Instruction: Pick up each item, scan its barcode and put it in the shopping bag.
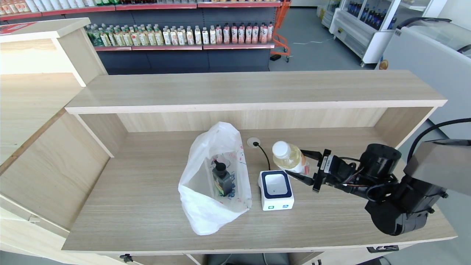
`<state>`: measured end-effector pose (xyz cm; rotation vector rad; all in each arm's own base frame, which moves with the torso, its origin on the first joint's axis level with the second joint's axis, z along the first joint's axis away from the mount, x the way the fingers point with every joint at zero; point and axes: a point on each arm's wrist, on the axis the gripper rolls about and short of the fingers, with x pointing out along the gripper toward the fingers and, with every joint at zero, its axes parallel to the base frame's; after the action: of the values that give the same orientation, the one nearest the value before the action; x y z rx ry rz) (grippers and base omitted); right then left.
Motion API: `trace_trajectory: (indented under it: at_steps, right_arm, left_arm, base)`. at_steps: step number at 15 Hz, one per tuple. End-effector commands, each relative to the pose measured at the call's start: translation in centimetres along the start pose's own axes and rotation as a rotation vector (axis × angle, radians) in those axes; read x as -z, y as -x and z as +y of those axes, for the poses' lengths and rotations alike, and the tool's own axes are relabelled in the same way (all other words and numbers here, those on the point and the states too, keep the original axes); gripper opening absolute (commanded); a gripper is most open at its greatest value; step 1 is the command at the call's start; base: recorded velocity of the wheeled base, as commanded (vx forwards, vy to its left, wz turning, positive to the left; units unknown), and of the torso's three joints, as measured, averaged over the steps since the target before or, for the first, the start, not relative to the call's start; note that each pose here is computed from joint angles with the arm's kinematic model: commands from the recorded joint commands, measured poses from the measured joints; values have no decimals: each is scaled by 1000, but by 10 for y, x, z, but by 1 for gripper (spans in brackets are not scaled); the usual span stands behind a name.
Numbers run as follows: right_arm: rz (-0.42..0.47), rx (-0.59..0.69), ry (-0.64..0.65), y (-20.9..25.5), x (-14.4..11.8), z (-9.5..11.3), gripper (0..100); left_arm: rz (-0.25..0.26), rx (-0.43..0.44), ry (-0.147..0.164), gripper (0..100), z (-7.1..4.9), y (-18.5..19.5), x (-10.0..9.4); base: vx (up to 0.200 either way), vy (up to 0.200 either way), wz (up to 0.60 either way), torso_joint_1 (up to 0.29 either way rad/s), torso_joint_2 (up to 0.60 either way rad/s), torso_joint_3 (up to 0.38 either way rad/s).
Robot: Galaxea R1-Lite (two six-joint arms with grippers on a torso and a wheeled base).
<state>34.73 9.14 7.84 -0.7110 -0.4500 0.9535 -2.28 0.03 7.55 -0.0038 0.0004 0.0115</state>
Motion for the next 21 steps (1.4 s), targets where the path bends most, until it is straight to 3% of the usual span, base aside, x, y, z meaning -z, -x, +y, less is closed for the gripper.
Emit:
trace_trajectory:
  at_steps: [1, 4, 21]
  right_arm:
    - [-22, -2, 2, -8, 16, -6, 0]
    - [-82, -32, 8, -27, 14, -3, 0]
    - [-70, -67, -59, -36, 37, 13, 0]
  left_arm:
    - [0, -1, 1, 100, 0, 0, 0]
    - [0, -1, 1, 100, 0, 0, 0]
    - [0, -1, 1, 100, 0, 0, 0]
  base:
    - [0, 0, 0, 0, 0, 0]
    - [0, 0, 0, 0, 0, 0]
    - [0, 0, 0, 0, 0, 0]
